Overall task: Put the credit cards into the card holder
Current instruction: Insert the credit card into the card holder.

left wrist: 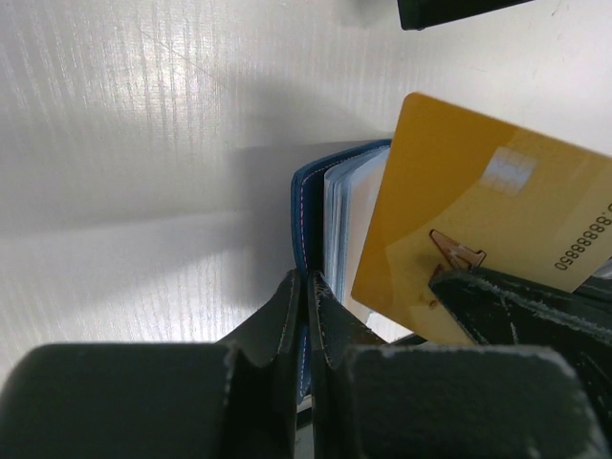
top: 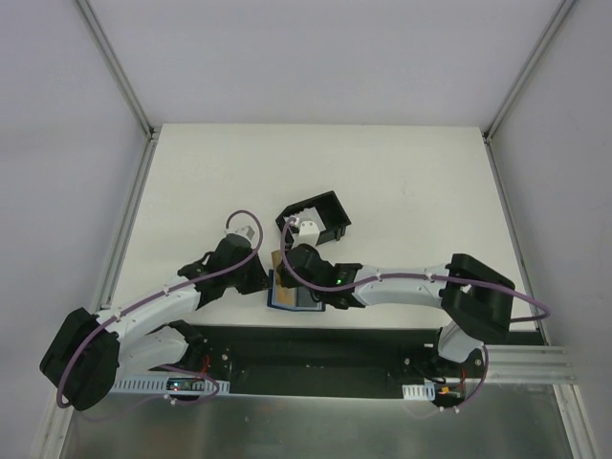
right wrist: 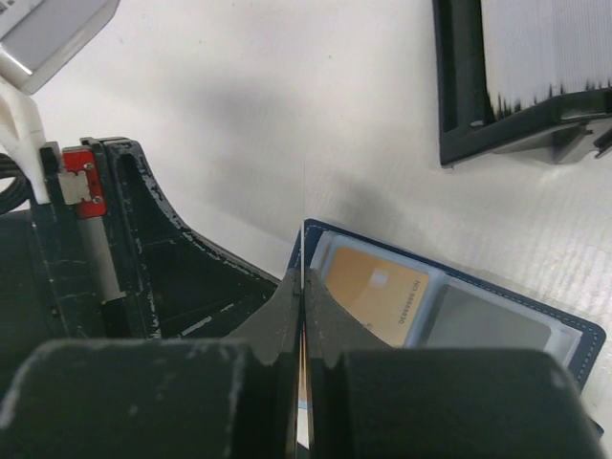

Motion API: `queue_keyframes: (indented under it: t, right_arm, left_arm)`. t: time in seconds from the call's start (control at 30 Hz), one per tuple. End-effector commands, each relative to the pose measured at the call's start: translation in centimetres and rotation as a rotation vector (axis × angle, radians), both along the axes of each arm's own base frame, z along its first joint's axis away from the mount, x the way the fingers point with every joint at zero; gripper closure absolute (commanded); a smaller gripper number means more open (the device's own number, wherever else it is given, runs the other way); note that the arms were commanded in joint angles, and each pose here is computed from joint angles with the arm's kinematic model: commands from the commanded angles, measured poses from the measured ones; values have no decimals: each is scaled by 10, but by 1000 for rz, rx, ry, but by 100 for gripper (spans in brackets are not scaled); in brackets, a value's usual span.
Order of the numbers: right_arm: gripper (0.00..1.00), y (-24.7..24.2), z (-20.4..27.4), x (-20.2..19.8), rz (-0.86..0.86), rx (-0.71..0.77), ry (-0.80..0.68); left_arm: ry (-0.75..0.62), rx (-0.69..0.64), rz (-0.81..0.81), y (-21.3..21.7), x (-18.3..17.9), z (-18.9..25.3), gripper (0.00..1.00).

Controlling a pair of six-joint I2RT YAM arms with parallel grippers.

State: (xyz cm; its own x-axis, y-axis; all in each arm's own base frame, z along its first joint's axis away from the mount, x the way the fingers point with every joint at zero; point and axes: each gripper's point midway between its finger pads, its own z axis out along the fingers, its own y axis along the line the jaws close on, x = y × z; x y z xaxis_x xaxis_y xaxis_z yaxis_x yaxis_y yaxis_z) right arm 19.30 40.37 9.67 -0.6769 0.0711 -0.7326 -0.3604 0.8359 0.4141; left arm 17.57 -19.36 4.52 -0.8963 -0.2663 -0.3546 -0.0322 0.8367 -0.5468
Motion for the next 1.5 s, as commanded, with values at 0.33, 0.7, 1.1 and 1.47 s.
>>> queue_keyframes:
  t: [0.33,0.7,1.1,1.47]
  right_arm:
    - [100,16,12,1,26,67,33]
    - [100,17,1,-4,74,49,73]
    - [100,19,9,-4,117,68,64]
    - [100,22,-6,-12,172,67,118]
  left_arm:
    - [-13,8,-16,5,-7,-2,100]
    - [-33,29,-36,8,-7,-2,100]
    - [-52,9,-48,6,-7,5,100]
    - [-64,7,-84,6,-12,5,100]
